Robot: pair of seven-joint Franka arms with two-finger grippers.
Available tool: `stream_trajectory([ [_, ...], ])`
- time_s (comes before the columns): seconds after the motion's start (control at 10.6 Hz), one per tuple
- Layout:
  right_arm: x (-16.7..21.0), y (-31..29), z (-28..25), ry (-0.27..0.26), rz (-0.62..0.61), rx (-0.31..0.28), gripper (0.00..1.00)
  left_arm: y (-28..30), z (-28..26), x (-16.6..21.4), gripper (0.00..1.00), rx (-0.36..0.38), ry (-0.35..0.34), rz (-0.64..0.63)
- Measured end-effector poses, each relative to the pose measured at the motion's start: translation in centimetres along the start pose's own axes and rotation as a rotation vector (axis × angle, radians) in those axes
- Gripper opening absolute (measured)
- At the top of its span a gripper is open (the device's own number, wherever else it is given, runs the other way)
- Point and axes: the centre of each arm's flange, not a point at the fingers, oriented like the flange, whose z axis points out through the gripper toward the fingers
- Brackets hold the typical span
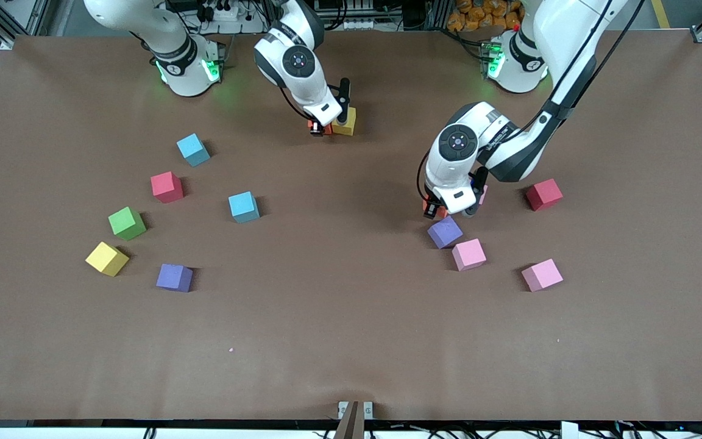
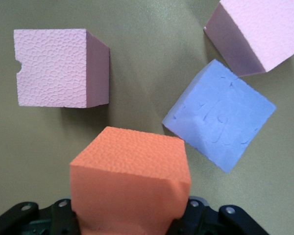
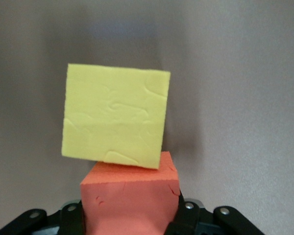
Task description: Form number 2 with 11 blocks
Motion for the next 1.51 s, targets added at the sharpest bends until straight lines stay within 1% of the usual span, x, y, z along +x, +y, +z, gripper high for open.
stream_trajectory([
  [0.47,0.3,-0.3,-0.1,0.006,0.01,-0.005,0.58,0.1,-0.1,0.0,0.62,-0.001,0.0,-0.003],
  [0.66,0.3,-0.3,-0.1,0.006,0.011,-0.005,0.6,0.1,-0.1,0.0,0.62,-0.001,0.0,-0.004],
  [0.75,0.3,-0.3,-0.1,0.006,0.011,-0.005,0.67,0.1,-0.1,0.0,0.62,-0.001,0.0,-0.004],
  [0.85,0.3,-0.3,-0.1,0.006,0.011,-0.005,0.81,0.1,-0.1,0.0,0.62,-0.001,0.0,-0.004],
  [0.94,0.3,-0.3,-0.1,0.006,0.011,-0.005,0.89,0.1,-0.1,0.0,0.62,-0.001,0.0,-0.004],
  [1.04,0.3,-0.3,-0.1,0.006,0.011,-0.005,1.0,0.1,-0.1,0.0,0.62,-0.001,0.0,-0.004],
  [1.32,0.1,0.1,-0.5,0.004,0.021,-0.001,1.0,0.1,-0.1,0.0,0.62,-0.002,0.0,-0.026],
  [1.51,-0.7,1.6,-2.0,0.001,0.045,0.009,1.0,0.2,-0.2,-0.1,0.62,-0.004,-0.001,-0.061],
])
